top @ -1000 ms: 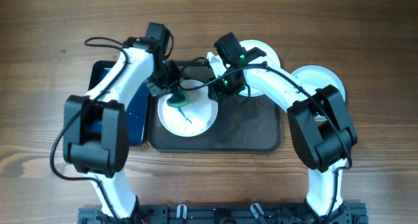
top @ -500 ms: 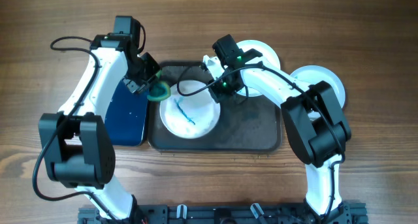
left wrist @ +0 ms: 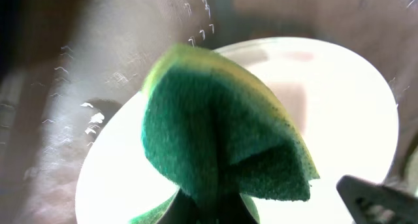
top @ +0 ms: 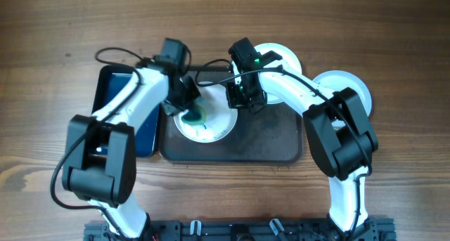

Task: Clean dirty plates on tray and stack at the side
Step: 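Scrub the second plate with the sponge held in the left gripper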

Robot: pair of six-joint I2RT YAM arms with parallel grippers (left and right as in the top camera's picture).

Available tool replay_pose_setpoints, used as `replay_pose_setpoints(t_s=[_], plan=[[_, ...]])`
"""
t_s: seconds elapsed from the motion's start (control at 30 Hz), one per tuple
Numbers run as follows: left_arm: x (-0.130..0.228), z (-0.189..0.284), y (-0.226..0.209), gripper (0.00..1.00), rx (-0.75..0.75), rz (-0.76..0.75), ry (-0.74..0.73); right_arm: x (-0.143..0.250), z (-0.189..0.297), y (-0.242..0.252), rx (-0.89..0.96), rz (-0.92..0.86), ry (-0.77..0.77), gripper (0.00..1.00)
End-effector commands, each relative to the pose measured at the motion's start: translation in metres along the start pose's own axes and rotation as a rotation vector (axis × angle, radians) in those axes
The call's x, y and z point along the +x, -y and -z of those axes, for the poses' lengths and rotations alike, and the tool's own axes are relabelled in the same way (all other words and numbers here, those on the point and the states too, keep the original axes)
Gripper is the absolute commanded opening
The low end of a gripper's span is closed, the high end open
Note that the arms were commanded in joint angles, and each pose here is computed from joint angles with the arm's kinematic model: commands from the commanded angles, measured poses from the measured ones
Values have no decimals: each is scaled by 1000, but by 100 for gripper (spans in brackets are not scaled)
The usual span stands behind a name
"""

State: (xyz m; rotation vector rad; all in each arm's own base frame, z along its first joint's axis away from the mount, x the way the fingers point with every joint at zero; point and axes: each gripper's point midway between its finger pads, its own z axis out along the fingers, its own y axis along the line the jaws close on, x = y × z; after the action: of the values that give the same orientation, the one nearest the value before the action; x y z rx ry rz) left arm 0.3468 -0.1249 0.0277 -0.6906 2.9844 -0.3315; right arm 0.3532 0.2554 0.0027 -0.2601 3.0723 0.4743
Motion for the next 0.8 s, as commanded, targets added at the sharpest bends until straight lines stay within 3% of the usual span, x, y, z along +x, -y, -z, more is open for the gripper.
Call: replay_pose_setpoints(t_s=[0.0, 0.27, 0.4, 0.47, 0.57, 0.77], plan=[[18, -21, -5, 4, -20, -63, 23, 2, -11, 15, 65, -28, -12, 4], [25, -43, -6, 4, 19, -378, 54, 8, -11, 18, 79, -28, -36, 4], [63, -36, 27, 4, 263, -581, -100, 8, -11, 18, 79, -10, -36, 4], [80, -31, 35, 4, 342, -580, -172, 8, -11, 18, 79, -9, -36, 4], [63, -38, 17, 4, 208, -413, -123, 8, -11, 18, 79, -8, -36, 4], [-19, -30, -61, 4, -225, 120, 289, 10, -17, 21, 86, 7, -49, 4]])
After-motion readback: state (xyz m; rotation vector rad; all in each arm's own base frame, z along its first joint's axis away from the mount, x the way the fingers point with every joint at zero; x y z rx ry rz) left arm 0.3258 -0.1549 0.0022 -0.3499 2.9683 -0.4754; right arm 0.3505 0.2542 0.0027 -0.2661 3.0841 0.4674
